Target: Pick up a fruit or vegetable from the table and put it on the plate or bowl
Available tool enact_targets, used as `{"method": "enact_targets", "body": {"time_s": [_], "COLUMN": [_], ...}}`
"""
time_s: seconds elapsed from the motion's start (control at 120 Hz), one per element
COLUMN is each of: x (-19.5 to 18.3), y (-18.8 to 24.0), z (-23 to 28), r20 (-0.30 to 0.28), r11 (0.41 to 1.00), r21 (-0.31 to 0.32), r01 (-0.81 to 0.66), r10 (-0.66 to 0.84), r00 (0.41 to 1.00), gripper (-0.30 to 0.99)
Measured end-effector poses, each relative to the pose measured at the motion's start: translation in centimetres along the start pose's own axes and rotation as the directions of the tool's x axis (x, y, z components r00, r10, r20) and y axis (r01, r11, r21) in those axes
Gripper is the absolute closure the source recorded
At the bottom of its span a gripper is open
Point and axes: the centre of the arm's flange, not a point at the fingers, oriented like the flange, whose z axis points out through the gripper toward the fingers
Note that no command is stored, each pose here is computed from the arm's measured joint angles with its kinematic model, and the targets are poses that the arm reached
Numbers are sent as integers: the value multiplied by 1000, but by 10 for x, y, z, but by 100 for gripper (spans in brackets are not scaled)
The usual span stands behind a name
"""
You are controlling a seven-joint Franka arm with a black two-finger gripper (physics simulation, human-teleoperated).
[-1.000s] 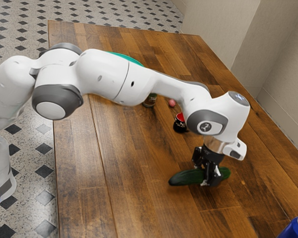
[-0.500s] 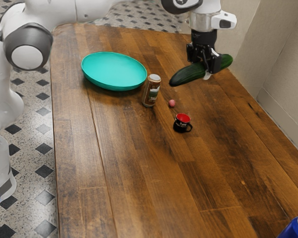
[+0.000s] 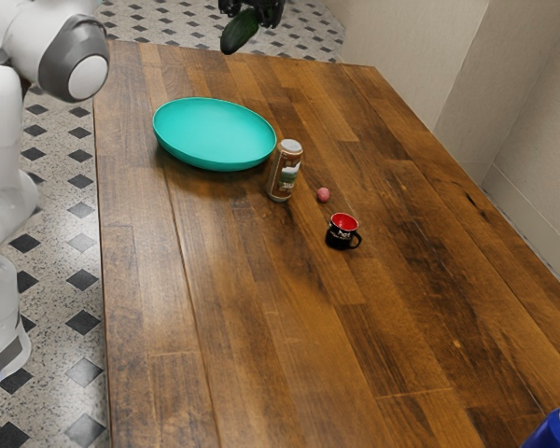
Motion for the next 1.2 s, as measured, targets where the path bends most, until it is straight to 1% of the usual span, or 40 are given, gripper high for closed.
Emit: {"method": "enact_targets", "body": {"time_s": [0.058,0.158,0.3,0.433,0.617,0.75,0.9,0.917,0.992,1.05,1.117,1.2], "x": [10,19,27,39,45,53,56,56,56,56,57,57], "y": [-23,-44,-34,-27,-18,-31,-32,-31,-24,-22,-24,-24], "z": [32,73,116,156,182,194,199,200,207,210,211,211], "r20": [43,83,98,134,138,151,152,153,159,163,166,168], "r11": [999,994,988,986,984,982,981,981,982,983,982,983], "r21": [19,49,103,115,128,119,119,121,124,116,108,101], "r01": [47,94,118,123,127,149,151,150,143,145,152,156], "r10": [-47,-98,-128,-138,-145,-166,-168,-168,-162,-163,-169,-171], "r00": [998,992,987,981,980,975,974,974,974,973,972,971], "gripper": [52,52,52,52,53,53,53,52,32,21,13,7]}}
